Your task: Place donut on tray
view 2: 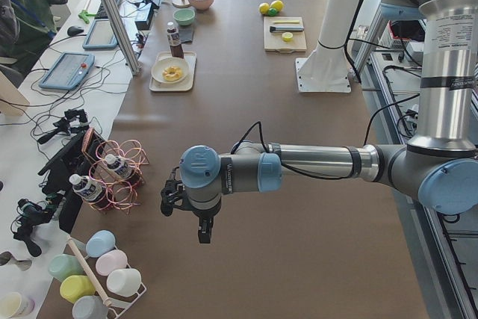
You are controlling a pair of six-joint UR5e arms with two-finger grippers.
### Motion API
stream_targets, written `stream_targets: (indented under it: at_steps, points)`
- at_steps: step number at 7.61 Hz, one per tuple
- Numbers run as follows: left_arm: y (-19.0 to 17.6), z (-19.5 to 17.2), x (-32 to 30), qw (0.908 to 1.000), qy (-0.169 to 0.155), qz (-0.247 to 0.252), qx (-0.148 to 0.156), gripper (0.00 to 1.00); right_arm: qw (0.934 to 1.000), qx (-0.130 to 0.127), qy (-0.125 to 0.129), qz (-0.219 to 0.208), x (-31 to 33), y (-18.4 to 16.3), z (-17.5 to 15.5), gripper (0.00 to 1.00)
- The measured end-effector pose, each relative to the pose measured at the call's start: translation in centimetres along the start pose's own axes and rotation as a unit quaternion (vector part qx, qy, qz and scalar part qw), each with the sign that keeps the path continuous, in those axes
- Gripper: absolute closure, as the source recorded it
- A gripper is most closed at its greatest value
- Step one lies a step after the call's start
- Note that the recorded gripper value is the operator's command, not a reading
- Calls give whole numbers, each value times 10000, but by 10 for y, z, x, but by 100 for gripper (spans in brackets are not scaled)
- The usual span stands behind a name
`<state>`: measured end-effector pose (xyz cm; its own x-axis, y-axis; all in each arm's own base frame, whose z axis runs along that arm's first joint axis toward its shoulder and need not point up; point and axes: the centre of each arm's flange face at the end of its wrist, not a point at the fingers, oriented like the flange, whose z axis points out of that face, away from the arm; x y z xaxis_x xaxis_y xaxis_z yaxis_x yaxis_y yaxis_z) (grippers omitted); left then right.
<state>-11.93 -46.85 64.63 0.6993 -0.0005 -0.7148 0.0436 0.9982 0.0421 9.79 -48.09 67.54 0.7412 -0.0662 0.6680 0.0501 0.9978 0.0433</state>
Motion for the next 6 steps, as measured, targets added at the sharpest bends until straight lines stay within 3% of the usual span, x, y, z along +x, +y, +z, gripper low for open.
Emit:
stream_targets:
  at_steps: [6]
  points:
    - [6, 3, -2, 10000, 8, 8, -21, 2, 10000, 9, 9, -11, -1, 1, -1, 0]
